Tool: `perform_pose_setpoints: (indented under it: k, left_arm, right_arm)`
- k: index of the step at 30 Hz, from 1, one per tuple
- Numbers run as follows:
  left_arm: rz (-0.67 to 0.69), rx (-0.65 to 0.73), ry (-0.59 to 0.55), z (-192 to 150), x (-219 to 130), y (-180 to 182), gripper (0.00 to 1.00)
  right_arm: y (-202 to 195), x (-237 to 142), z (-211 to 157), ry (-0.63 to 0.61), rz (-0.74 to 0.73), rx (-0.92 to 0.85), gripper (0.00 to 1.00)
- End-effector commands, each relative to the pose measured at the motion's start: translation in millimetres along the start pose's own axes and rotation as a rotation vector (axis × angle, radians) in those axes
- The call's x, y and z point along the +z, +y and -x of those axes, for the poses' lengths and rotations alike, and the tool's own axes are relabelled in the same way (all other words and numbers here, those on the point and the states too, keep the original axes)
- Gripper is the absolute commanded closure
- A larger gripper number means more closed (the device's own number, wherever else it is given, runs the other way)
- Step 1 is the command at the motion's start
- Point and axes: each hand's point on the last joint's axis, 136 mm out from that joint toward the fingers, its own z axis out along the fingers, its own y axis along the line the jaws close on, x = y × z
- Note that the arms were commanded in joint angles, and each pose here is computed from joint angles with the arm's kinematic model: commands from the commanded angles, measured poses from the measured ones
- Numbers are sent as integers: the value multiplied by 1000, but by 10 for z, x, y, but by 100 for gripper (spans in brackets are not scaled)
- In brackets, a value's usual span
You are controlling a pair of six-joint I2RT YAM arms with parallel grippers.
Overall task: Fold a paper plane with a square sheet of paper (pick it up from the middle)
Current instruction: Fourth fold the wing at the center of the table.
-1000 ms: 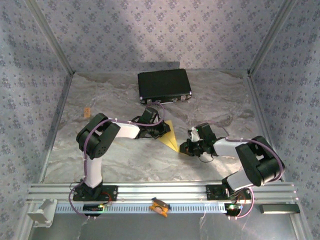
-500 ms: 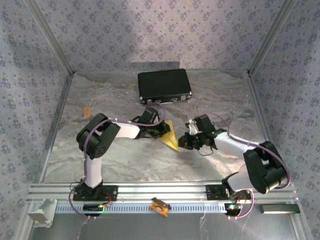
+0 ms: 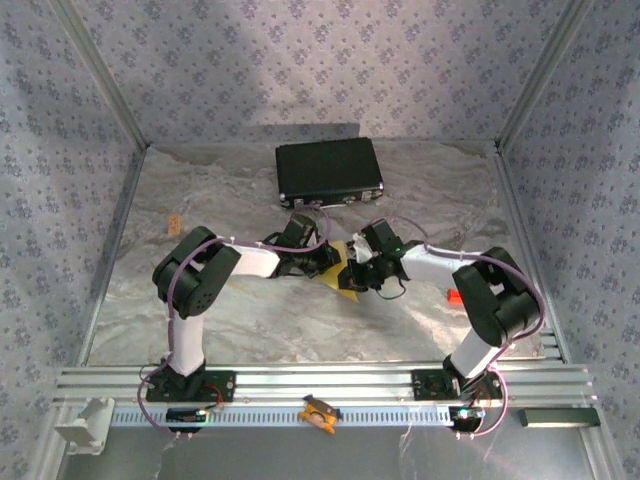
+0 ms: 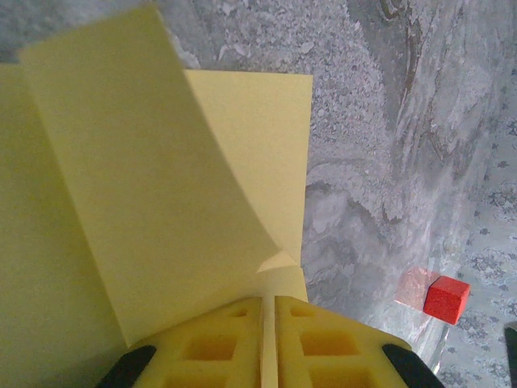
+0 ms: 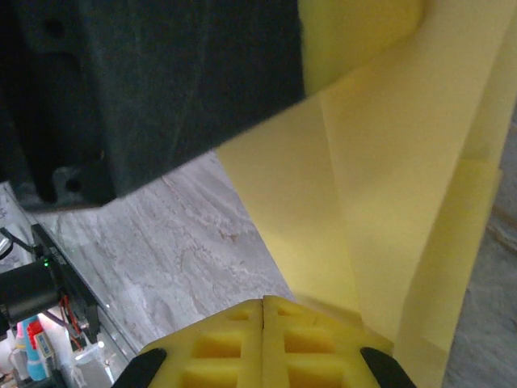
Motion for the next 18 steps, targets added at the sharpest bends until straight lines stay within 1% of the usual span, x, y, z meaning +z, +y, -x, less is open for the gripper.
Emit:
perform_pose_setpoints:
  k: [1, 10, 18]
  left_arm:
    - [80, -23, 43, -140, 86, 307, 88]
    - [78, -23, 42, -132, 85, 303, 88]
    - [83, -25, 41, -139, 91, 320, 88]
  right_arm:
    - [-113, 31, 28, 11, -62, -5, 99]
    - [-128, 53, 48, 17, -46, -3, 99]
    - [-247, 80, -63, 38, -20, 38, 99]
